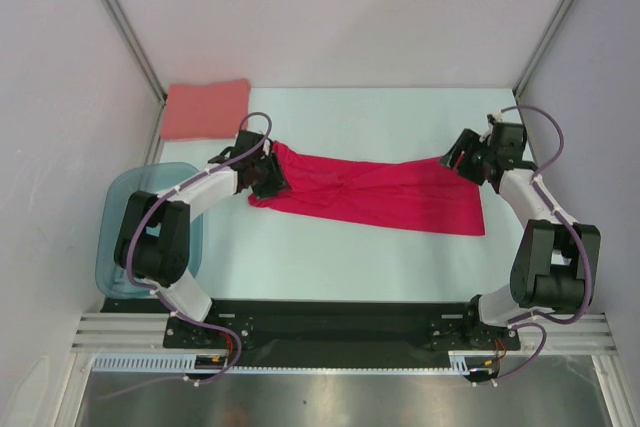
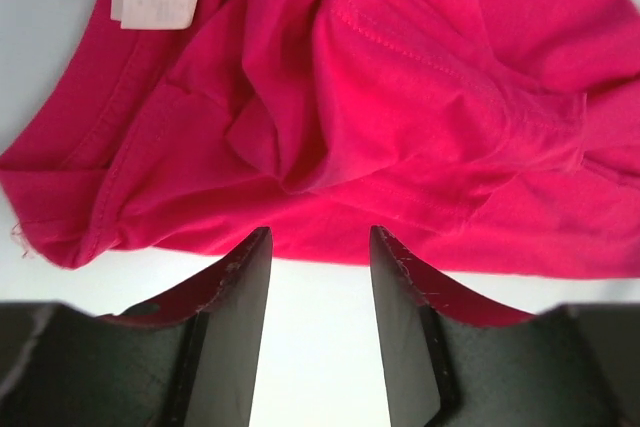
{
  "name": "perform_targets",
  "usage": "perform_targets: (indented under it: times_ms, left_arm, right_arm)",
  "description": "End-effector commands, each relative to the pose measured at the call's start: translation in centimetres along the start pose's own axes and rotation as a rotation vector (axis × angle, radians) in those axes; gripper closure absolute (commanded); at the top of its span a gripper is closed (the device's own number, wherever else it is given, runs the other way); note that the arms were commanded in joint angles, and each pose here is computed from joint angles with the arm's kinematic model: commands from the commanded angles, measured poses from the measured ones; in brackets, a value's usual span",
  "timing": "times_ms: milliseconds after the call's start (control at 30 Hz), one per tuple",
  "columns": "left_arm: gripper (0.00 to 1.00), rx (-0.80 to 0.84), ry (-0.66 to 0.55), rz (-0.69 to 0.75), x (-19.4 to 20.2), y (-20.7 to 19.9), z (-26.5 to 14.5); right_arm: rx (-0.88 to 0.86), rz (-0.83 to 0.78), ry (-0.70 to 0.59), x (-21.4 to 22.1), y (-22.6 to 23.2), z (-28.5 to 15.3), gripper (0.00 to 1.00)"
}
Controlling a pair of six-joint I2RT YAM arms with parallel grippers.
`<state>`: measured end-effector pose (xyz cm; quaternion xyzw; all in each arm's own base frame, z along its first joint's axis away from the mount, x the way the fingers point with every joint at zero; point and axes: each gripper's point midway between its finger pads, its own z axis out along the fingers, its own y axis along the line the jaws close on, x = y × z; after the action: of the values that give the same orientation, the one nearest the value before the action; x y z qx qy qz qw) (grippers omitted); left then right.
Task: Fold and stack the t-shirts
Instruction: Fold the tshirt
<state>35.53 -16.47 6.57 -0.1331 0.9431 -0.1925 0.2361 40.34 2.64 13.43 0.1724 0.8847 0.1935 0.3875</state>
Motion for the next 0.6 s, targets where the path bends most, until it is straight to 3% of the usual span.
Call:
perform_targets:
  times_ms: [0, 200, 567]
  left_arm:
    - [0.51, 0.077, -0.102, -0.029, -2.5, -2.2, 0.3]
    - [0.64, 0.053, -0.117, -0.028, -3.1, -2.0, 1.1]
    - [0.57, -0.016, -0.104, -0.027, -3.8, -1.2, 2.6]
  right_arm:
    - [-0.017, -0.003, 0.054, 2.1, -1.1, -1.2, 0.33]
    - [-0.038, 0.030, 0.038, 2.4, -1.7, -1.4, 0.33]
    - [-0.060, 0.034, 0.032, 2.1, -1.6, -1.3, 0.32]
